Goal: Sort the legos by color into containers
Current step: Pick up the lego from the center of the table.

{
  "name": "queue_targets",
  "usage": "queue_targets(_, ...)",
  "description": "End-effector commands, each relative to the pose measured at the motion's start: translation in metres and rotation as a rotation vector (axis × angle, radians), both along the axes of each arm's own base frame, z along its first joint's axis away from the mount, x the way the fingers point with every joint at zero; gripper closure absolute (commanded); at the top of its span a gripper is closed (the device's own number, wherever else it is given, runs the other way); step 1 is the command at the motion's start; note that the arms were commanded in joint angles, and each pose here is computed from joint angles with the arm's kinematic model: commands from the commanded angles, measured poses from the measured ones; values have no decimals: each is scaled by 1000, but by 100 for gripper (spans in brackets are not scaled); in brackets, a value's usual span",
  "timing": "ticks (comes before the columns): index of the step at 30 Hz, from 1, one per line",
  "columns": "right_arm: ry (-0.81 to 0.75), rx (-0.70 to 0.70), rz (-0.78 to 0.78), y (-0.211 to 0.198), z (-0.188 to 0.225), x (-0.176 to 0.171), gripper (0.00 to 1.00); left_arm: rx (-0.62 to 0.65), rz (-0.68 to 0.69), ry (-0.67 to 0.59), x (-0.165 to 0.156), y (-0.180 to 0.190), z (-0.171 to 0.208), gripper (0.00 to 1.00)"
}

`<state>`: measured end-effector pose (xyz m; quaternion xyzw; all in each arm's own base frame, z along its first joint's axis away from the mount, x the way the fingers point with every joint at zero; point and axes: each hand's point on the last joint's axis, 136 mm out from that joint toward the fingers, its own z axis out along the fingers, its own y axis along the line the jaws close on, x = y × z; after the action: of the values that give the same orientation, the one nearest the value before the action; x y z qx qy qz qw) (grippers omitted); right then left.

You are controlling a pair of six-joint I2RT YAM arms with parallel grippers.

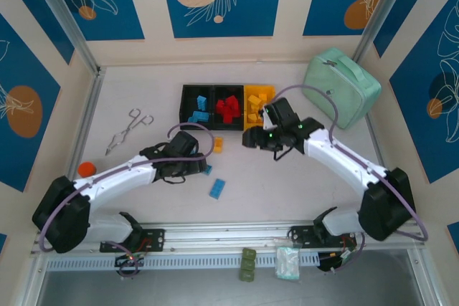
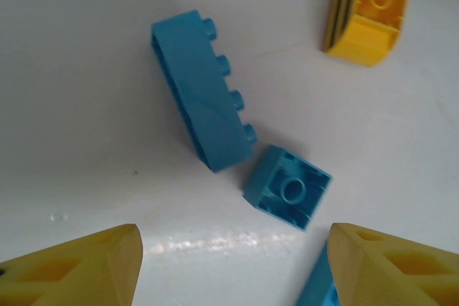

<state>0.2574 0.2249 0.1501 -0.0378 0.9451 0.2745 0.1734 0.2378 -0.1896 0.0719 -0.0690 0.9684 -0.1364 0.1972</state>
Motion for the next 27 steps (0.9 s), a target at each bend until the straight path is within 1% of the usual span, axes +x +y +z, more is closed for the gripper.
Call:
queue_targets(1, -44, 95, 119, 16, 8, -30, 39, 69, 59, -26, 18, 9, 2, 32)
queue_targets(4, -37, 123, 137, 15, 0, -54, 39, 106, 74, -31, 27, 11, -2, 32)
queue_targets(7, -13, 149, 129, 13, -9, -68, 39, 136, 92, -33, 34, 13, -7, 31)
queue_targets(13, 17, 155, 122, 15, -18, -79, 39, 187, 103, -12, 44, 13, -22, 32)
queue_targets(18, 16, 139, 153, 22, -21, -83, 39, 208, 105, -14, 53, 12, -33, 37)
queue_targets(22, 26, 114, 168, 27, -27, -86, 39, 221, 94, -9, 58, 10, -37, 49)
queue_targets(27, 25, 109, 171, 31, -28, -85, 39, 233, 75, -11, 61, 10, -37, 72)
